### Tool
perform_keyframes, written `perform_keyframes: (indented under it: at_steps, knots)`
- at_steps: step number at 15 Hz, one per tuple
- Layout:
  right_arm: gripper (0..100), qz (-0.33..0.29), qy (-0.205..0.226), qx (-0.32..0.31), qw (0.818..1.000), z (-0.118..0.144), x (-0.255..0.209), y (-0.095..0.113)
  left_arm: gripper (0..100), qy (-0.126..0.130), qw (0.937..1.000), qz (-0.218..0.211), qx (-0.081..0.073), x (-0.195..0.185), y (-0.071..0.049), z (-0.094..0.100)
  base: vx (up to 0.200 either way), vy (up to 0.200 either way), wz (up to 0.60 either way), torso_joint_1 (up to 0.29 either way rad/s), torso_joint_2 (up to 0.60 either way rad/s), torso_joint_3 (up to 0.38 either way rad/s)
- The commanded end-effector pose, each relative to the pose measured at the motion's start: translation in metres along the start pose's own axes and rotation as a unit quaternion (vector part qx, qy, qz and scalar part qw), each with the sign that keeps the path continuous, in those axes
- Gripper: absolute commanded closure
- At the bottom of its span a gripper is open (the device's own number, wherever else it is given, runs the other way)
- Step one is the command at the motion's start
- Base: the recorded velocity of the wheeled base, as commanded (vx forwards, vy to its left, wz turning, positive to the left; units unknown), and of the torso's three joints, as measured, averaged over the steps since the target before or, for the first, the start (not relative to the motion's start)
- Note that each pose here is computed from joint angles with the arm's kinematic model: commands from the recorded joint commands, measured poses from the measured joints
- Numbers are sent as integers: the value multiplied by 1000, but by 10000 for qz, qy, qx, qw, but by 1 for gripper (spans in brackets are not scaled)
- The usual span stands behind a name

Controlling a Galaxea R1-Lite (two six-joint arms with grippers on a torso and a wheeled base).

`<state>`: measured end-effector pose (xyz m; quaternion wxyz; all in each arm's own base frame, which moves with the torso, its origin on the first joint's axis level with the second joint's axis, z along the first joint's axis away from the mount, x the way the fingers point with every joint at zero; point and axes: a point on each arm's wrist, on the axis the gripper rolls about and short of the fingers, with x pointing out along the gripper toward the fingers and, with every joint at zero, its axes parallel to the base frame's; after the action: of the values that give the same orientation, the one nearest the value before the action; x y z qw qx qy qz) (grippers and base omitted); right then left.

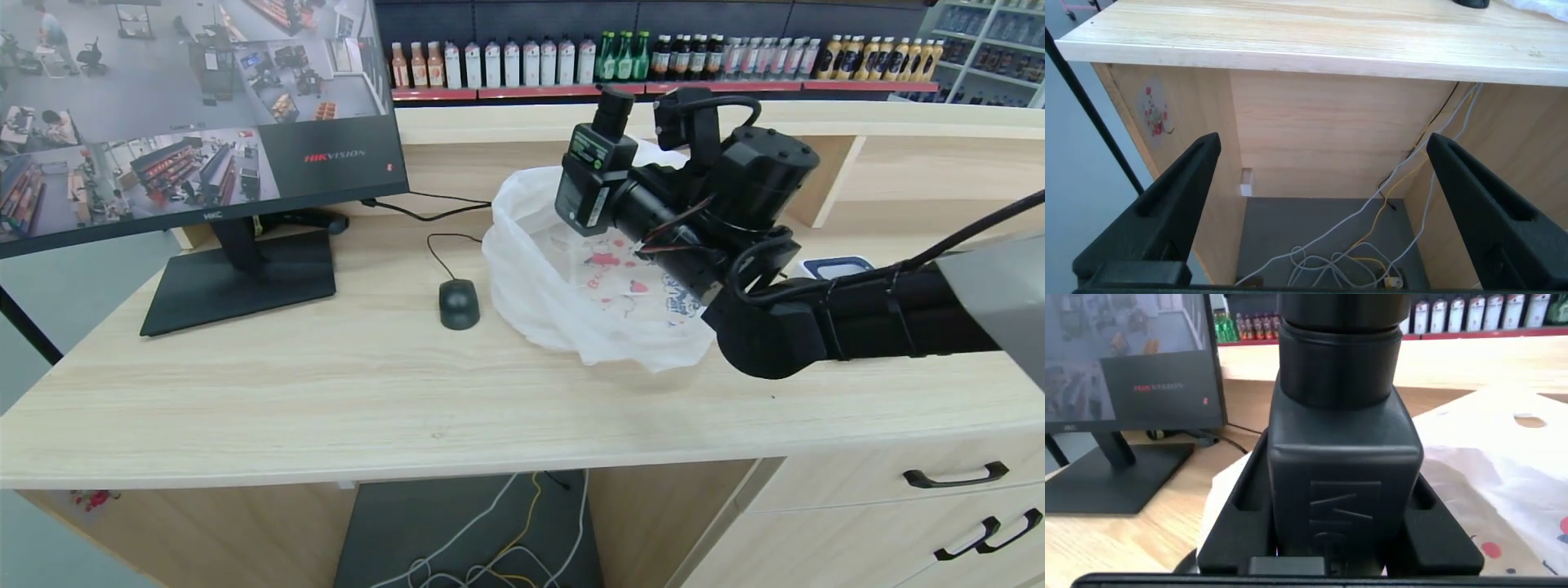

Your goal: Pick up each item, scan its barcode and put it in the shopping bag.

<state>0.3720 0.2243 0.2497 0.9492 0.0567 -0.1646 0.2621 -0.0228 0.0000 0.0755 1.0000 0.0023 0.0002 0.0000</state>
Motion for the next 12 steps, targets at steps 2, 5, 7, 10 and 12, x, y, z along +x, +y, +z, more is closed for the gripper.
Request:
perform_keyframes:
  at_steps: [2, 5, 7, 10, 12]
  knots:
    - [100, -86, 295, -29, 9995, -34, 8, -8, 0, -2, 10000, 0, 0, 0, 0, 0, 0, 0, 0, 0, 0, 0]
    - [100, -96, 441, -39, 9990, -51, 9, -9, 0, -2, 10000, 0, 0, 0, 0, 0, 0, 0, 0, 0, 0, 0]
    - [100, -105, 517, -41, 9986, -59, 10, -10, 0, -2, 10000, 0, 0, 0, 0, 0, 0, 0, 0, 0, 0, 0]
    - [100, -158, 639, -83, 9978, -73, 11, -14, 0, -2, 10000, 0, 0, 0, 0, 0, 0, 0, 0, 0, 0, 0]
    - [100, -174, 700, -86, 9974, -79, 11, -15, 0, -2, 10000, 0, 0, 0, 0, 0, 0, 0, 0, 0, 0, 0]
